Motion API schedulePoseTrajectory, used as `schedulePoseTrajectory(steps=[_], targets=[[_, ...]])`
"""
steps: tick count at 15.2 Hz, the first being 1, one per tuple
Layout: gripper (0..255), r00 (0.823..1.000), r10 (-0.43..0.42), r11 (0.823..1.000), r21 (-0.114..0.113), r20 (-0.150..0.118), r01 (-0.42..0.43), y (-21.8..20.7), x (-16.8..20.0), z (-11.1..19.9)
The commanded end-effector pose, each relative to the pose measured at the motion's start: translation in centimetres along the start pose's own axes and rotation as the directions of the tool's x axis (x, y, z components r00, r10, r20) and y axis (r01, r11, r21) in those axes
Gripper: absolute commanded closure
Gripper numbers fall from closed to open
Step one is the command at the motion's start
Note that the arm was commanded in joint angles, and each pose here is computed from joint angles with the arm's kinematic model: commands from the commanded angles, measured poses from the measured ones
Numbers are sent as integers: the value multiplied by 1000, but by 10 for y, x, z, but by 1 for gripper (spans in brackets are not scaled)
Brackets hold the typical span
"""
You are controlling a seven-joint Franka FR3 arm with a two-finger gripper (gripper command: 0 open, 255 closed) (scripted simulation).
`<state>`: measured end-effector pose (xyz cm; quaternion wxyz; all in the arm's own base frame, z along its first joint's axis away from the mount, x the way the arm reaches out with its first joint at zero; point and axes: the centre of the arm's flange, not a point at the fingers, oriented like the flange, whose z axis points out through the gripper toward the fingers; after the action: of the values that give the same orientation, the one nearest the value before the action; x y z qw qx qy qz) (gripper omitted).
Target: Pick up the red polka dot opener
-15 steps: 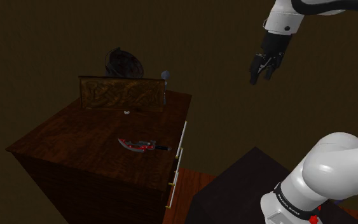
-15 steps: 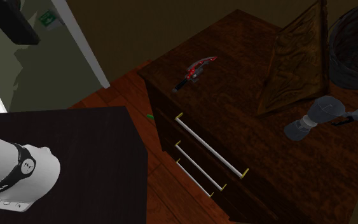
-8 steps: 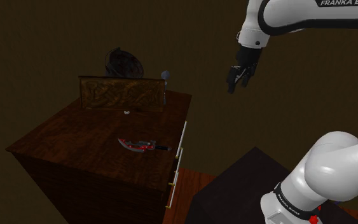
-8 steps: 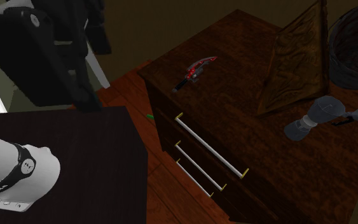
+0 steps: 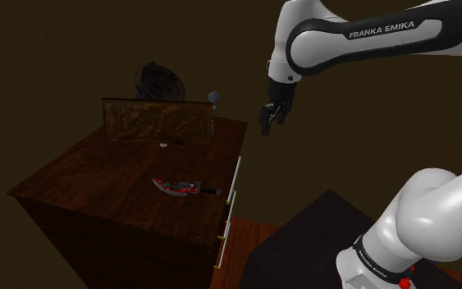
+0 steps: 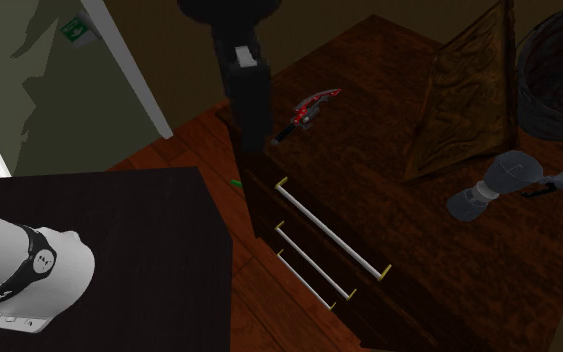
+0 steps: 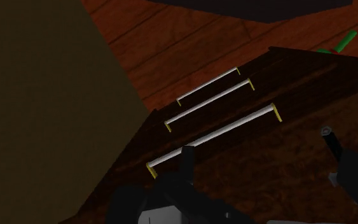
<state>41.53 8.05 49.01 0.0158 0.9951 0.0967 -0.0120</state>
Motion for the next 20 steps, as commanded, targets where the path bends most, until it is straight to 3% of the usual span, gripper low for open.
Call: schedulePoseTrajectory(steps=[1,10,20], targets=[[0,999,-37,999,-2,-3,37,-18,15,15],[0,981,-195,981,-14,-9,195,-93,80,81],[0,931,-365,931,-29,-14,365,-186,137,155]])
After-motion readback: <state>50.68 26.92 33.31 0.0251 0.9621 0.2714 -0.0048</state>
